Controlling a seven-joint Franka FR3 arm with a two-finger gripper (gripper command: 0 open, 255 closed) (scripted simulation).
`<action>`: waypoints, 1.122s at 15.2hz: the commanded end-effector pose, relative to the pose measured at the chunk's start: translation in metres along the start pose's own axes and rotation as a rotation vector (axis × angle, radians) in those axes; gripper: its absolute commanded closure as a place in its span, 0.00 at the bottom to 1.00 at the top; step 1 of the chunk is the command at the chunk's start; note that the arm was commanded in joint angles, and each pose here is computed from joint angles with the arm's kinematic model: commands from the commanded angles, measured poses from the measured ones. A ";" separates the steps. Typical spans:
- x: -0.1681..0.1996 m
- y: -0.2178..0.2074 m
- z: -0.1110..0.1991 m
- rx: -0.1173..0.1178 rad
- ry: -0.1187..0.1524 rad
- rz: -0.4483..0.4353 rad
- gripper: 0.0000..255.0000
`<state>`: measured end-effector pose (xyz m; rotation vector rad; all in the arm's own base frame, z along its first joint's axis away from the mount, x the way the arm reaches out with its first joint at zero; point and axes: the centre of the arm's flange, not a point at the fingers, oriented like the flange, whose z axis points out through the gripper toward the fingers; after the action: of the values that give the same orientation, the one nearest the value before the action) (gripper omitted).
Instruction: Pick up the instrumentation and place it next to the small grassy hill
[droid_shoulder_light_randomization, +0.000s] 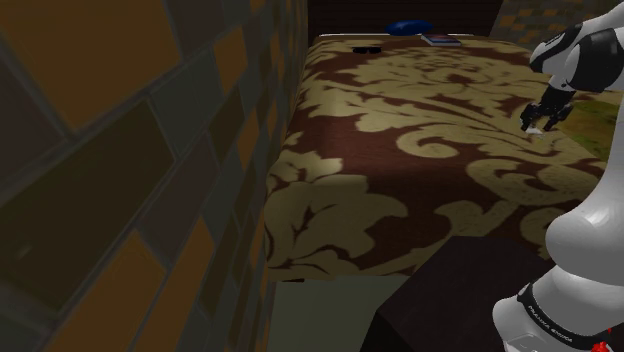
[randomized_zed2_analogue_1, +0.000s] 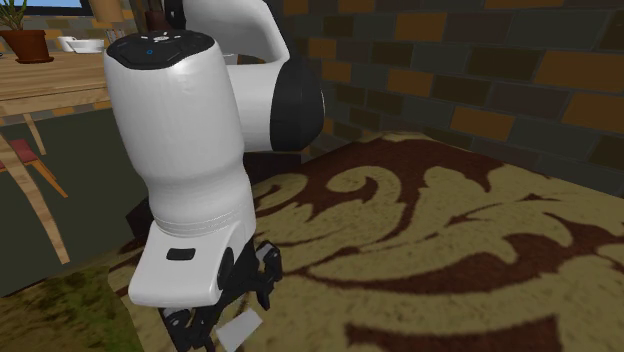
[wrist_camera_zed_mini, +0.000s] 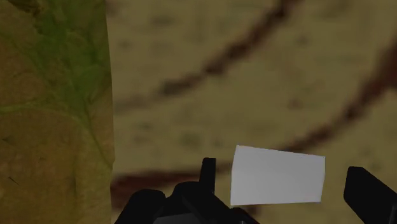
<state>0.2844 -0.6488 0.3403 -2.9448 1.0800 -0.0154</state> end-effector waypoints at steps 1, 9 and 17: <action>0.000 0.000 0.000 0.000 0.000 0.000 0.00; 0.000 0.000 -0.050 0.000 0.000 0.000 0.00; 0.000 0.000 -0.050 0.000 0.000 0.000 0.00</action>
<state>0.2838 -0.6488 0.3904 -2.9450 1.0801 -0.0158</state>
